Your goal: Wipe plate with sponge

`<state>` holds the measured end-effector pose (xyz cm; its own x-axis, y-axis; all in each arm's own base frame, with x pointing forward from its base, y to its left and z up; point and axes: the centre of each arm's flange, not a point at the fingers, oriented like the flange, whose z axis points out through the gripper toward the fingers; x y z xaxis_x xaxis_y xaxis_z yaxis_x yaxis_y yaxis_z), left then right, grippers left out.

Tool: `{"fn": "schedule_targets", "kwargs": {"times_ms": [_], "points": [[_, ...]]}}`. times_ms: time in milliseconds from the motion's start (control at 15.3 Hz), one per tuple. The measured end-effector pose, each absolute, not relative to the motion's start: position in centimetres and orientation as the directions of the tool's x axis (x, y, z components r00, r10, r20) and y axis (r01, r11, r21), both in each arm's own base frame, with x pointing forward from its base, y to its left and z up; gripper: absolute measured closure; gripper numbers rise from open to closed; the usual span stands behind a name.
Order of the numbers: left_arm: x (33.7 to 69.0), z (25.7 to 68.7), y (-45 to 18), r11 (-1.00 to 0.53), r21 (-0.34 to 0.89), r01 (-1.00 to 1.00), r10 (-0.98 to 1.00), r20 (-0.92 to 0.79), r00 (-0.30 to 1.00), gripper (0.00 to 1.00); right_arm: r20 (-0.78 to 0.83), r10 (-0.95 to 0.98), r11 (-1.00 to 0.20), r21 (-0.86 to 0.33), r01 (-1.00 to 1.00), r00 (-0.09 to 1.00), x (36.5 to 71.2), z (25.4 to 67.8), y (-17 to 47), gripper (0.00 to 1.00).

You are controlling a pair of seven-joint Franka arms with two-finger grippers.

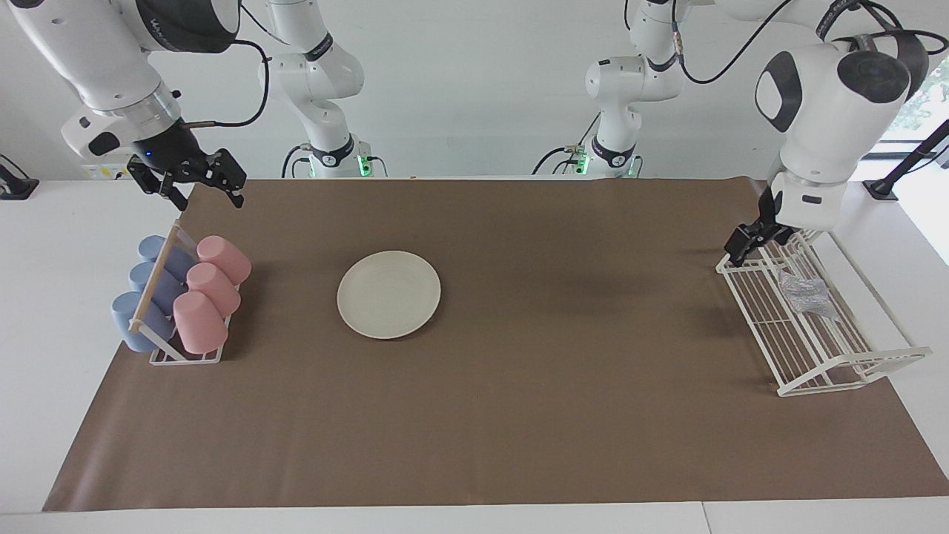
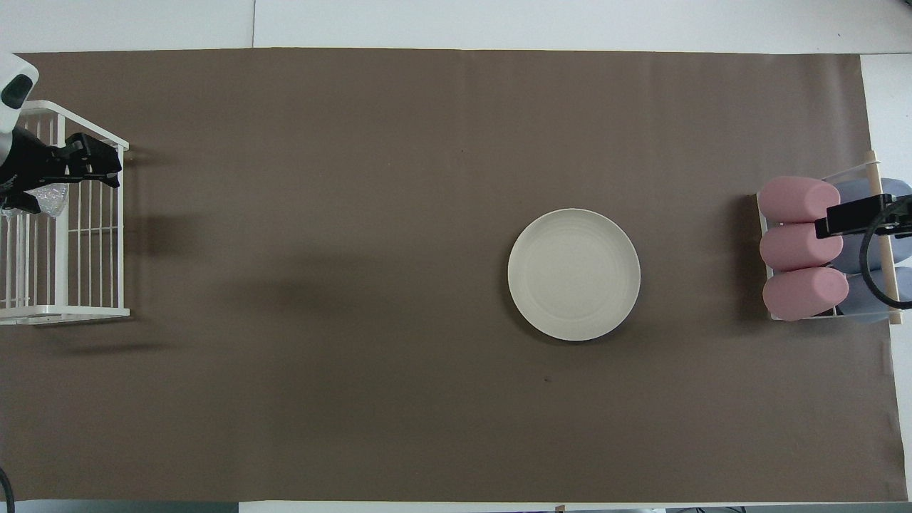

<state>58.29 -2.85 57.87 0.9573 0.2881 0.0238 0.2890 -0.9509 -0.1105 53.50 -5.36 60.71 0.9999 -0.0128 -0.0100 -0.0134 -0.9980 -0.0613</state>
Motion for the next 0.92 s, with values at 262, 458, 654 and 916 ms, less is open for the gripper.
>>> {"fn": "schedule_targets", "kwargs": {"times_ms": [262,458,654,916], "points": [[54.6,61.2,-4.0,-0.978,-0.051,0.202,0.205,-0.063,0.977,0.00,-0.009,-0.013,-0.998,-0.061,-0.014,1.000,53.5,60.7,-5.4,0.00],[53.2,61.4,-4.3,-0.991,-0.016,0.132,0.133,-0.129,0.983,0.00,-0.004,-0.013,-0.998,-0.061,-0.013,1.000,53.5,61.0,-5.4,0.00],[53.1,60.9,-4.1,-0.992,-0.012,0.128,0.128,-0.141,0.982,0.00,0.007,-0.005,-0.998,-0.059,-0.005,1.000,53.6,61.4,-4.9,0.00],[53.1,61.7,-4.1,-0.992,-0.003,0.127,0.127,-0.111,0.986,0.00,0.021,0.034,-0.998,-0.057,0.036,0.999,53.7,62.0,-4.4,0.00]]}}
